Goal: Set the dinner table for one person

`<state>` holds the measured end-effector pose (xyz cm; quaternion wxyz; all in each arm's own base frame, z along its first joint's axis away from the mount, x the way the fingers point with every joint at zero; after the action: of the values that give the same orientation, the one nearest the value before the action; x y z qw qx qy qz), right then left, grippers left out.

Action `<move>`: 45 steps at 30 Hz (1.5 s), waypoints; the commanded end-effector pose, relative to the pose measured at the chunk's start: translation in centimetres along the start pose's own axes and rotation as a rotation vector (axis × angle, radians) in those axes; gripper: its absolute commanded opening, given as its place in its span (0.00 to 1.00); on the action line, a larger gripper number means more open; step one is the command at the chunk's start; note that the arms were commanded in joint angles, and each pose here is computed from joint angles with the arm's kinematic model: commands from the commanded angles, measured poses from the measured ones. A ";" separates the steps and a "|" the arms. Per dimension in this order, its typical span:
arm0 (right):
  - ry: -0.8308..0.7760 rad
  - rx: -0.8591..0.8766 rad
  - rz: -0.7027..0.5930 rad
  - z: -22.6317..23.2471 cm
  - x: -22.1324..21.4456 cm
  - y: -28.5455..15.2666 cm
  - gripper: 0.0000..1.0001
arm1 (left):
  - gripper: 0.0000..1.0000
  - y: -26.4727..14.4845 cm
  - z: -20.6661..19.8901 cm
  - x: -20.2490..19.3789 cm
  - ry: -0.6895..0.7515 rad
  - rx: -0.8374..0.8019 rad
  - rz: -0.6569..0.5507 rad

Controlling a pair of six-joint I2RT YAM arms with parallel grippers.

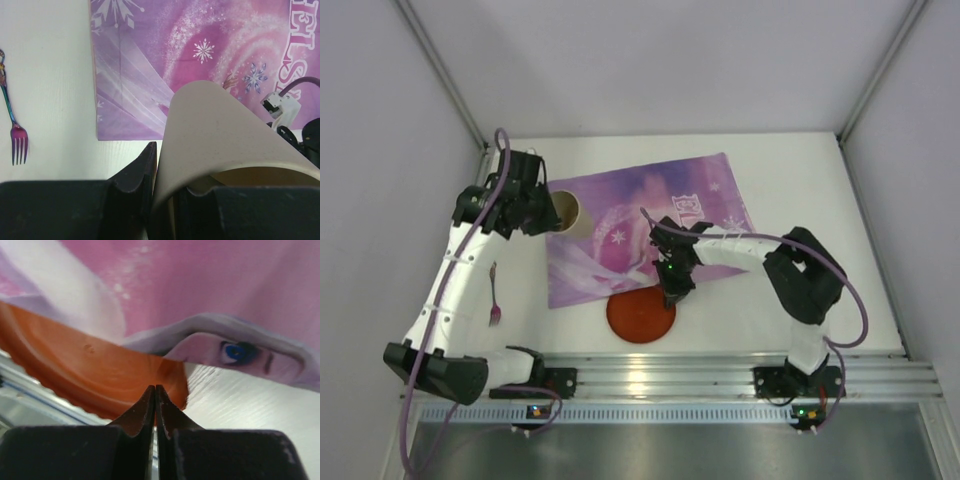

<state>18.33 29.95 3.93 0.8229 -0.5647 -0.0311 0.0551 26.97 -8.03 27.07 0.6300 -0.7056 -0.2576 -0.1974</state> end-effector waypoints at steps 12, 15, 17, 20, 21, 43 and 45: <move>0.021 -0.347 -0.033 -9.3 -4.8 -3.6 0.00 | 0.00 -0.5 -1.2 3.0 0.010 -0.036 -0.069; 0.031 -0.351 -0.117 -9.7 -5.1 -6.8 0.00 | 0.00 -0.1 -1.3 3.3 0.010 -0.037 -0.069; 0.027 -0.331 -0.213 -8.6 -3.4 -9.1 0.07 | 0.00 0.4 -1.7 3.5 0.009 -0.051 -0.063; 0.028 -0.282 -0.416 -6.6 0.5 -13.3 0.82 | 0.00 1.0 -2.2 3.6 0.012 -0.071 -0.051; 0.070 -0.273 -0.459 -6.9 1.9 -14.5 0.93 | 0.00 1.2 -2.4 3.7 0.011 -0.074 -0.046; 0.557 -0.332 -0.425 -23.7 21.2 -10.7 0.85 | 0.00 -1.4 -1.5 3.4 -0.001 -0.048 -0.074; 0.564 -0.362 -0.401 -24.6 21.1 -9.9 0.82 | 0.00 -1.8 -1.0 3.0 0.001 -0.028 -0.073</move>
<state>41.03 7.19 3.77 0.6954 -0.6646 0.0956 -0.2561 29.44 -9.24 28.34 0.6155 -0.7138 -0.2603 -0.2098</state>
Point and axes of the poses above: each gripper's point midway between its finger pads, its own y axis out along the fingers, its own z axis along the line the jaws close on, x = y × z, the point moved 1 cm from there along -y, back along the fingers, and after that the axes turned 11 degrees about y, right-handed, at the moved point
